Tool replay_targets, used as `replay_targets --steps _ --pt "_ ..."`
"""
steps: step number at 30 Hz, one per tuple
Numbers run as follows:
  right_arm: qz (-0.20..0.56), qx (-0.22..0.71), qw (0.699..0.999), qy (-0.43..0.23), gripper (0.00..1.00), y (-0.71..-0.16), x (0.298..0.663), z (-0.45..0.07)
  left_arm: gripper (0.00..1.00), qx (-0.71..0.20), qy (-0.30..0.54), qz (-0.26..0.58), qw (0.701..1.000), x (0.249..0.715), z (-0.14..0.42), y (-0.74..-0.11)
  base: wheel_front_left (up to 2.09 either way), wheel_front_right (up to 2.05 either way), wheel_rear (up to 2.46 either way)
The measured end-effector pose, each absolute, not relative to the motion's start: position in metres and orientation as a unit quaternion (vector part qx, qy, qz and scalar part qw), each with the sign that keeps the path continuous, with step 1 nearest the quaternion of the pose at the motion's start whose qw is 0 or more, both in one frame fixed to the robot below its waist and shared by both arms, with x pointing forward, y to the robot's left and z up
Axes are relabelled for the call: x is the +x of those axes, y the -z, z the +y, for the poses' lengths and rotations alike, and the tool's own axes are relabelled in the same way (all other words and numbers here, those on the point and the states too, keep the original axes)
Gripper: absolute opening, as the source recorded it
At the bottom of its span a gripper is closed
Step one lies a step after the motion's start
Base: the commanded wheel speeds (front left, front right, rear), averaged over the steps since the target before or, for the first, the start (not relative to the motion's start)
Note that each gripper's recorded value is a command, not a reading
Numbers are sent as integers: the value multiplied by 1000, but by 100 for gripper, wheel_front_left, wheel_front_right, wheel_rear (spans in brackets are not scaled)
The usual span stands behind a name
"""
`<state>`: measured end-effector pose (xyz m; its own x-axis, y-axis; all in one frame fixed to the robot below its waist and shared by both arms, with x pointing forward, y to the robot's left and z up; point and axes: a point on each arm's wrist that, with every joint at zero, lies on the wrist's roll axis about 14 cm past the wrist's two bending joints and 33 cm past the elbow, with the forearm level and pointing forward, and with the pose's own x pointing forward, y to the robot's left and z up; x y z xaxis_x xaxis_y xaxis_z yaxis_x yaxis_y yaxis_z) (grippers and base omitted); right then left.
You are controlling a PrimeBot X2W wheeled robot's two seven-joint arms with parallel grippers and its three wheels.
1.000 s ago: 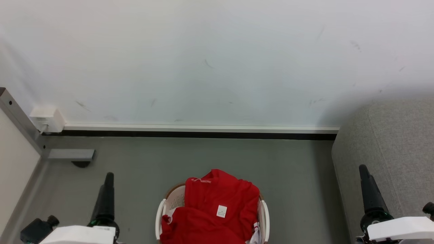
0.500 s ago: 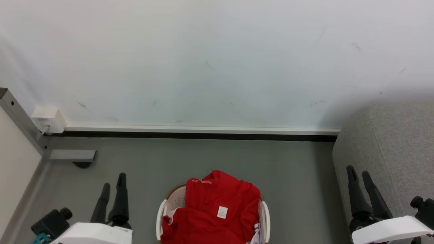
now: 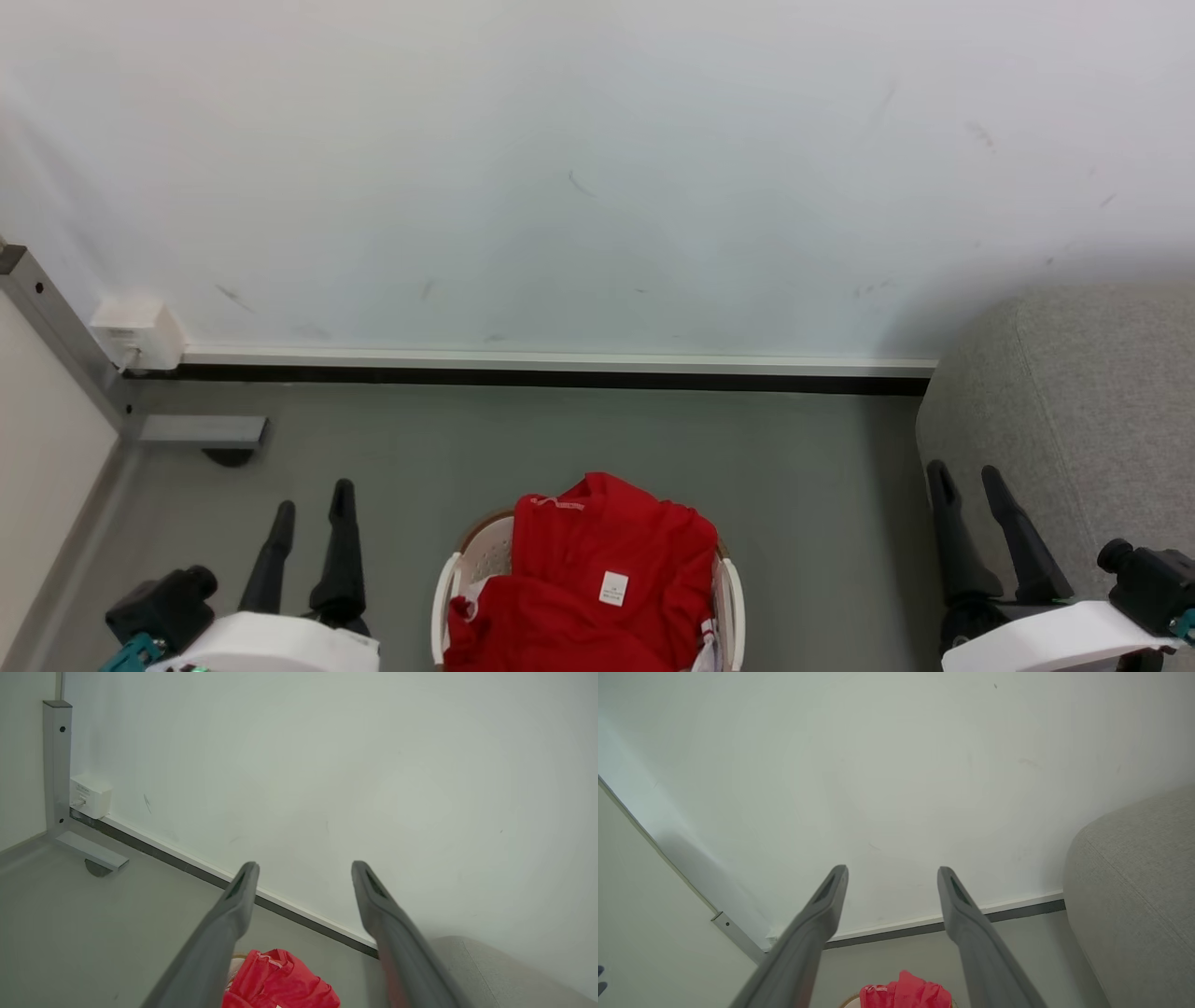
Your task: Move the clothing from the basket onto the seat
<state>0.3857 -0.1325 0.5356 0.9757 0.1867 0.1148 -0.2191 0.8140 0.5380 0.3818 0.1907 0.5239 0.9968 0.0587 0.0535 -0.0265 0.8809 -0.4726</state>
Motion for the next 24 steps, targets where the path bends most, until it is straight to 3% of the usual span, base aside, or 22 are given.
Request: replay_targets --steps 24 --pt "-63 183 972 -133 100 -548 386 -120 100 -118 -14 -60 991 381 185 -534 0 0 0"
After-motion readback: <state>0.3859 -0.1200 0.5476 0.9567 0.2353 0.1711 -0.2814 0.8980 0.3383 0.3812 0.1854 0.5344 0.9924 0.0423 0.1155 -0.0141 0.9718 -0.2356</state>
